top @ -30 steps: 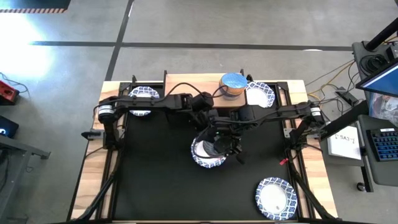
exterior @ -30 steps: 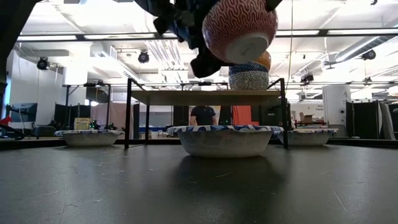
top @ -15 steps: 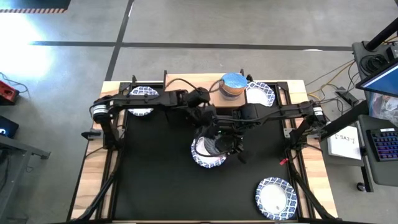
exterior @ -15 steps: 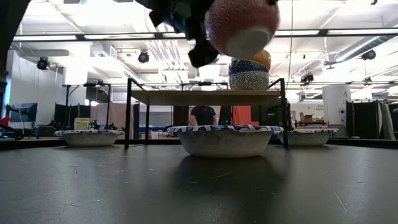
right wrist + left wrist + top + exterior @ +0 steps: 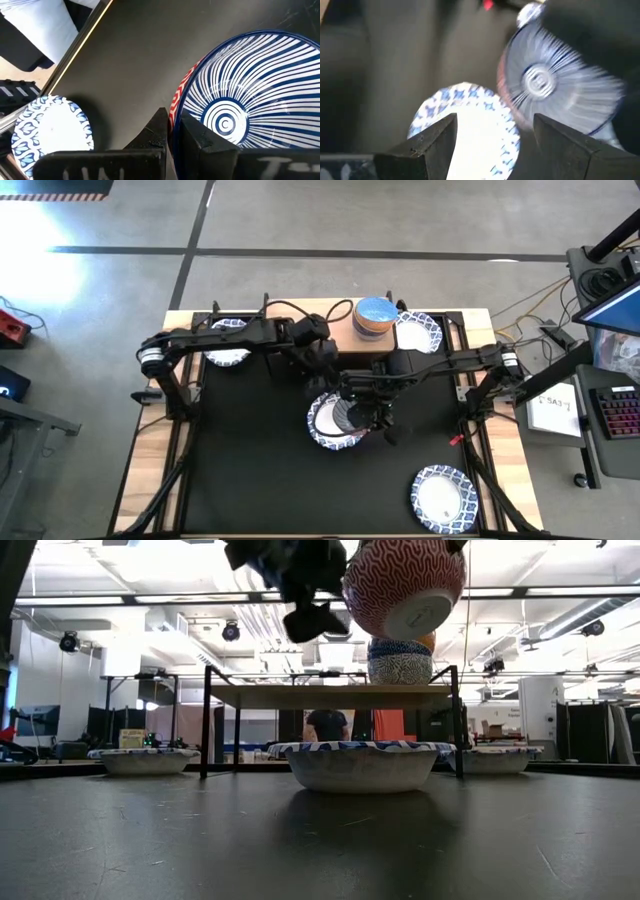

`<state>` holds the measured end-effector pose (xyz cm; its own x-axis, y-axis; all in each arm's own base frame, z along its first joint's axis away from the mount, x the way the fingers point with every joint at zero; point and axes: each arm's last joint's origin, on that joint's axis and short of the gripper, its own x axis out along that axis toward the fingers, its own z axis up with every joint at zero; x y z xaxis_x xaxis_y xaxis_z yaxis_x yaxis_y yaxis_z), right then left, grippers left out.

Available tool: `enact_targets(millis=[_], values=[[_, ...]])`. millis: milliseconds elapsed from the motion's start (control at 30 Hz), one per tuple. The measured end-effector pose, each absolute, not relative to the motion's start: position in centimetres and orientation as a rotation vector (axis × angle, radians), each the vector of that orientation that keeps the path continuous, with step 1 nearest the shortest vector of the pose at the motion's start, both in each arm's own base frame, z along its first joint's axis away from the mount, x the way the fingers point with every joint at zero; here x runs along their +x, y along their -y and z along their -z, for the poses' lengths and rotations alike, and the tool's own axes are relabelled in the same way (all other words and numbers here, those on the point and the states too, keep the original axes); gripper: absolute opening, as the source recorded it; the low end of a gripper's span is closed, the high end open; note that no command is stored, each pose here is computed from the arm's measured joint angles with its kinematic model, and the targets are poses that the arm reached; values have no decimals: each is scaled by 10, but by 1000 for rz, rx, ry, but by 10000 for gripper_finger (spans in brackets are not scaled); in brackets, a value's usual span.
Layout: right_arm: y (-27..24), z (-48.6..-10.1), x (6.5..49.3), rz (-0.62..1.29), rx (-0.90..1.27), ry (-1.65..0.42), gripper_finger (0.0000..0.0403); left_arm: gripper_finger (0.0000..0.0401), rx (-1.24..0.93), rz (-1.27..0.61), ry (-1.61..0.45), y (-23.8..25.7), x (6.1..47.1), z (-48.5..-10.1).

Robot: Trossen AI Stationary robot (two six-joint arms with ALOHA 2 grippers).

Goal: Place and stack bowls onto a shelf
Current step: Stack the dark blue bowl on top of the light blue bowl on the shelf

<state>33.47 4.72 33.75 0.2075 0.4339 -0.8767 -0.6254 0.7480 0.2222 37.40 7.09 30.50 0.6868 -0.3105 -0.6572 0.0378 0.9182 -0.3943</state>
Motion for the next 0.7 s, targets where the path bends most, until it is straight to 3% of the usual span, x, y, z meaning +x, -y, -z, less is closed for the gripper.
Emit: enact_targets(millis=[433,700], values=[[-35,-360,314,-552,-327,-1156,11,243,-331,93,-926,-72,358,-303],[-12,-387,290,-194,-529,-1130,12,243,-314,70,-908,-71,354,-310]])
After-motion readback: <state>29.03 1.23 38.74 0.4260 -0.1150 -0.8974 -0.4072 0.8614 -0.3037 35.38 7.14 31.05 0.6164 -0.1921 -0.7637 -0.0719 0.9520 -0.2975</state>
